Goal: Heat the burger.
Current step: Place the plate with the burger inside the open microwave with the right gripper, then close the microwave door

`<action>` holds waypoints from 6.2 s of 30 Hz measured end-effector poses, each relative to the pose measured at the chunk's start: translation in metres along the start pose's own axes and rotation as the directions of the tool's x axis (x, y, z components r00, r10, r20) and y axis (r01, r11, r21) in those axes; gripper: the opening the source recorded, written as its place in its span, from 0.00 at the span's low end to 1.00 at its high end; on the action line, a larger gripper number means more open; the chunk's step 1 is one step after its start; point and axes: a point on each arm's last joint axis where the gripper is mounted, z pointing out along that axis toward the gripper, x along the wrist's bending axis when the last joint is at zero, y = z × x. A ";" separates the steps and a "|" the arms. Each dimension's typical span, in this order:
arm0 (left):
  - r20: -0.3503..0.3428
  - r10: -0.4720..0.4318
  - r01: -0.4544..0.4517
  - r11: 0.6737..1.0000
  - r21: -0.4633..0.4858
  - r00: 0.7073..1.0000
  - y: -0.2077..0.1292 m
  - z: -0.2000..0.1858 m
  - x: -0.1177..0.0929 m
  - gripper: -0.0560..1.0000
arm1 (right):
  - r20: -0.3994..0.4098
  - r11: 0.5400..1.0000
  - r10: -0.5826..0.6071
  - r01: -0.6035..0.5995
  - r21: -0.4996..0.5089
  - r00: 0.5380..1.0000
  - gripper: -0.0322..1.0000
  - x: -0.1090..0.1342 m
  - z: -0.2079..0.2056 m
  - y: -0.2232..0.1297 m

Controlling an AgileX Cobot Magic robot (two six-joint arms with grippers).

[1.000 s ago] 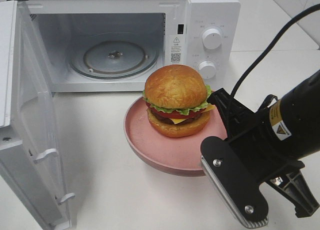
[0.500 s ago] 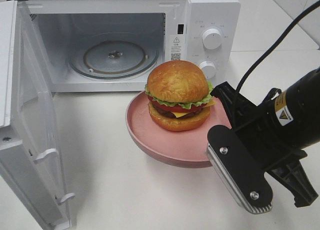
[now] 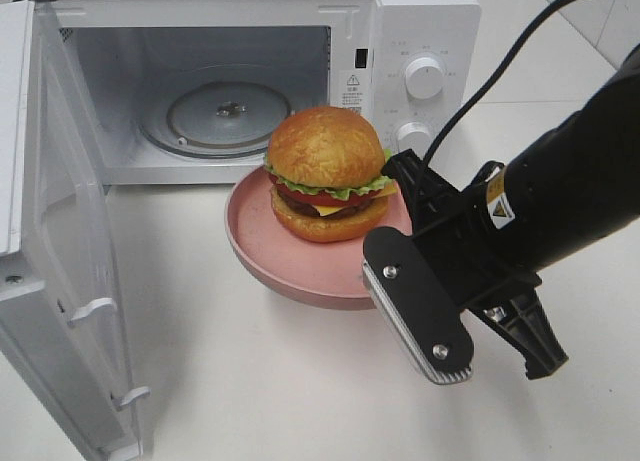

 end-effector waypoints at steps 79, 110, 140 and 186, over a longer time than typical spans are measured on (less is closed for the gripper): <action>0.000 0.000 0.000 1.000 0.000 1.000 0.000 0.000 0.000 0.99 | 0.106 0.988 0.136 -0.143 0.061 0.985 0.05 -0.183 0.114 0.033; 0.000 0.000 0.000 1.000 0.000 1.000 0.000 0.000 0.000 0.99 | 0.198 0.972 0.204 -0.222 0.075 0.959 0.05 -0.228 0.140 0.011; 0.000 0.000 0.000 1.000 0.000 1.000 0.000 0.000 0.000 0.99 | 0.277 0.971 0.219 -0.237 0.034 0.936 0.34 -0.240 0.150 0.011; 0.000 0.000 0.000 1.000 0.000 1.000 0.000 0.000 0.000 0.99 | 0.213 0.966 0.256 -0.257 -0.021 0.943 0.77 -0.144 0.078 0.005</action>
